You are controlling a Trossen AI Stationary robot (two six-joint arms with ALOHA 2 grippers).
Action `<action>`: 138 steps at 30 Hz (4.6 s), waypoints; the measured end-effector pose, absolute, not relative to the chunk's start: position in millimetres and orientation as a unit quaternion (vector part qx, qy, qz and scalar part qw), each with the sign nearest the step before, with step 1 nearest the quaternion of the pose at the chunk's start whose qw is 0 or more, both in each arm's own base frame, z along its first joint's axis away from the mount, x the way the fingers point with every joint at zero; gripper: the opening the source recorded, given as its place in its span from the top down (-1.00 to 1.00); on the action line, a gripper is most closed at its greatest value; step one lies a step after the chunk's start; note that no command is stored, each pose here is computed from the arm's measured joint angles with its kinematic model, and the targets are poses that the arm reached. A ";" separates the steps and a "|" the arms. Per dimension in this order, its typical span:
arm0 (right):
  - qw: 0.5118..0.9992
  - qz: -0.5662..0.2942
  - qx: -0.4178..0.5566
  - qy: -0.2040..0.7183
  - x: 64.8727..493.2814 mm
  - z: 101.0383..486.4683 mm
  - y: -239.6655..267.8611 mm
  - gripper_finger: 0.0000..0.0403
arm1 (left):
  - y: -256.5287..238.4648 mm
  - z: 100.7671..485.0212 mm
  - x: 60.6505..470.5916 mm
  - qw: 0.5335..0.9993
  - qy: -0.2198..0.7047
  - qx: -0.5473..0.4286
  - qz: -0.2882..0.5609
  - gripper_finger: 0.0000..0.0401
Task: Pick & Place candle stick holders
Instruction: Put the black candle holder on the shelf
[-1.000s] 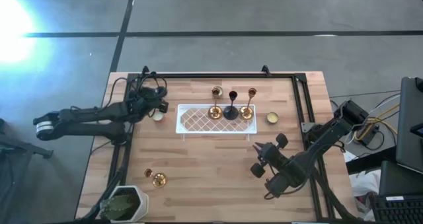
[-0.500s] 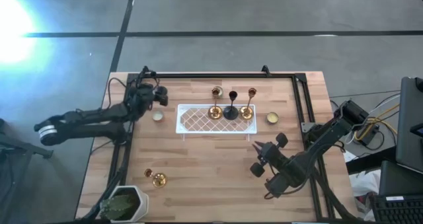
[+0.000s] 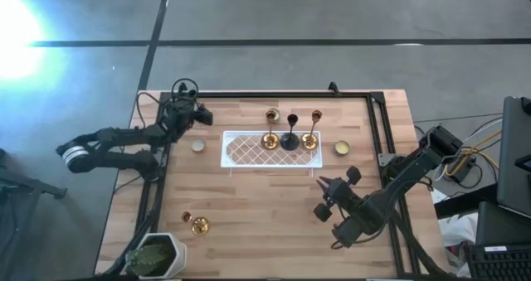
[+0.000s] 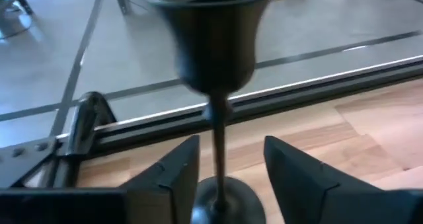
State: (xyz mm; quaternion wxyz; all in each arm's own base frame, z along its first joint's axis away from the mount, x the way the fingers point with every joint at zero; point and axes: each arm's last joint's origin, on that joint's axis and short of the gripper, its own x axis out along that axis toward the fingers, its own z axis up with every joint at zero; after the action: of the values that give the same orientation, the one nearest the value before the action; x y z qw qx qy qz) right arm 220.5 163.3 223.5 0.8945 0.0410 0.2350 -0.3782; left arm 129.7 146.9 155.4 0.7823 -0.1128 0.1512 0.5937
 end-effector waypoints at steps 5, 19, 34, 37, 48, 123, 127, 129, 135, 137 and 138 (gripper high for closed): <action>0.895 -0.378 0.042 0.235 220.4 223.5 163.5 0.70 | 149.5 149.6 132.2 0.786 0.166 -0.107 0.586 0.63; 0.895 -0.378 0.044 0.235 220.6 223.5 163.7 0.71 | 142.9 163.3 130.6 0.830 0.156 -0.087 0.528 0.92; 0.895 -0.376 0.048 0.233 221.2 223.5 164.3 0.73 | 118.1 230.8 119.6 0.917 0.091 -0.091 0.377 0.92; 0.895 -0.376 0.049 0.233 221.3 223.5 164.4 0.72 | 113.3 257.5 119.5 0.935 0.091 -0.093 0.329 0.92; 0.895 -0.376 0.048 0.233 221.4 223.5 164.2 0.73 | 92.9 356.1 115.5 0.965 0.122 -0.044 0.226 0.92; 0.896 -0.376 0.052 0.232 221.7 223.6 164.7 0.71 | 81.4 300.5 249.4 0.976 0.215 -0.002 0.027 0.92; 0.896 -0.376 0.052 0.232 221.7 223.6 164.7 0.70 | 81.3 301.1 247.4 0.975 0.219 0.002 0.036 0.92; 0.896 -0.375 0.052 0.233 221.7 223.6 164.8 0.70 | 80.8 303.2 243.7 0.974 0.221 0.005 0.046 0.92; 0.895 -0.375 0.052 0.234 221.7 223.5 164.6 0.74 | 79.6 308.4 236.6 0.974 0.217 0.009 0.057 0.92; 0.896 -0.375 0.052 0.233 221.7 223.5 164.7 0.74 | 79.6 308.2 236.5 0.974 0.219 0.010 0.059 0.92; 0.896 -0.375 0.053 0.233 221.7 223.5 164.7 0.74 | 79.7 307.3 236.7 0.973 0.222 0.010 0.058 0.92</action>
State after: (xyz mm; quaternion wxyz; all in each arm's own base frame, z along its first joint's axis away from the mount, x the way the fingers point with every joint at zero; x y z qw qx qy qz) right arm 221.7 164.7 223.5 0.8956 0.0526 0.2332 -0.3752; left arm 236.7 79.7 307.3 0.9733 0.0097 0.2219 0.0583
